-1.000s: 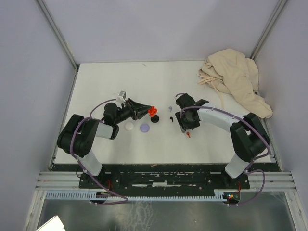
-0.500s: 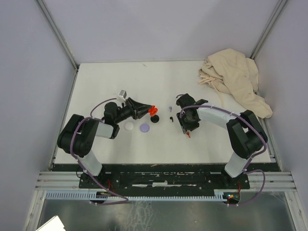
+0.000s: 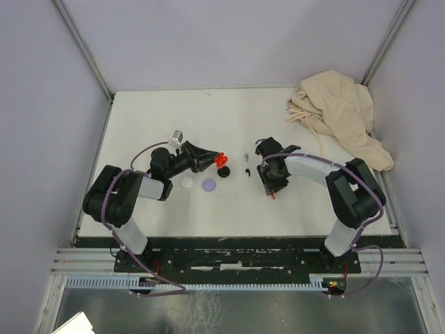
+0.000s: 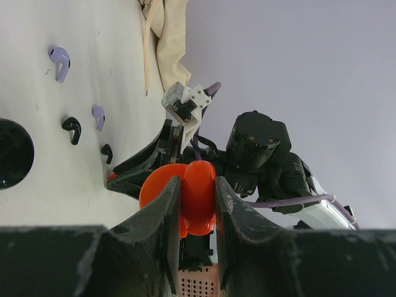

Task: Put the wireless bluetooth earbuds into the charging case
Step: Pick up the earbud from the center of the board.

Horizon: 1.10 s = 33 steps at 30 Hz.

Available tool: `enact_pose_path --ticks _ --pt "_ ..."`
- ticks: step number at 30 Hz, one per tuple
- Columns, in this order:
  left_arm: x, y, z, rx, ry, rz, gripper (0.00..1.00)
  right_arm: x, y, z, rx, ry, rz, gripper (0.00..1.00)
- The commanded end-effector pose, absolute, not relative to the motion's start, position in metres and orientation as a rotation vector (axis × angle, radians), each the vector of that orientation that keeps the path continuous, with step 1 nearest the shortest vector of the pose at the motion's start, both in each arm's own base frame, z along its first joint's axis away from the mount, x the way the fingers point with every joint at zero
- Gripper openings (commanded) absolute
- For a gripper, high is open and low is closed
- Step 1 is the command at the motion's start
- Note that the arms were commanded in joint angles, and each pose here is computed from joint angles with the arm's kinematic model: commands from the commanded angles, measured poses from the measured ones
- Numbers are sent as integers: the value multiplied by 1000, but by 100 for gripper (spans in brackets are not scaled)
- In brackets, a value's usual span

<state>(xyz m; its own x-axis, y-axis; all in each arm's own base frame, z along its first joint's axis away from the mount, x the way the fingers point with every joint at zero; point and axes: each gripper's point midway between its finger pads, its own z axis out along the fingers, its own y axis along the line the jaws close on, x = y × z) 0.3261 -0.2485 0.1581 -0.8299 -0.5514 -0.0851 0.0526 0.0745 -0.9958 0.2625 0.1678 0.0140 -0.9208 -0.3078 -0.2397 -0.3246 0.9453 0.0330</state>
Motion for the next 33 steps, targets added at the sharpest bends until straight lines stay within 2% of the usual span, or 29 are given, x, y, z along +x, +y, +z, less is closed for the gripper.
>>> enact_pose_path --ticks 1,10,17,20,23,33 --pt "328 -252 170 -387 1874 -1796 3 266 168 11 -478 2859 122 42" --pt "329 -252 170 -390 1876 -1795 3 266 165 11 -471 2864 113 33" --pt "329 -252 170 -389 1875 -1794 3 270 166 22 -460 2838 113 15" --pt "329 -253 170 -389 1877 -1792 3 282 172 48 -442 2752 151 11" --pt "328 -256 171 -388 1878 -1799 3 299 182 91 -429 2586 223 2" --pt "318 -284 177 -376 1863 -1929 3 331 228 224 -394 1928 526 1"
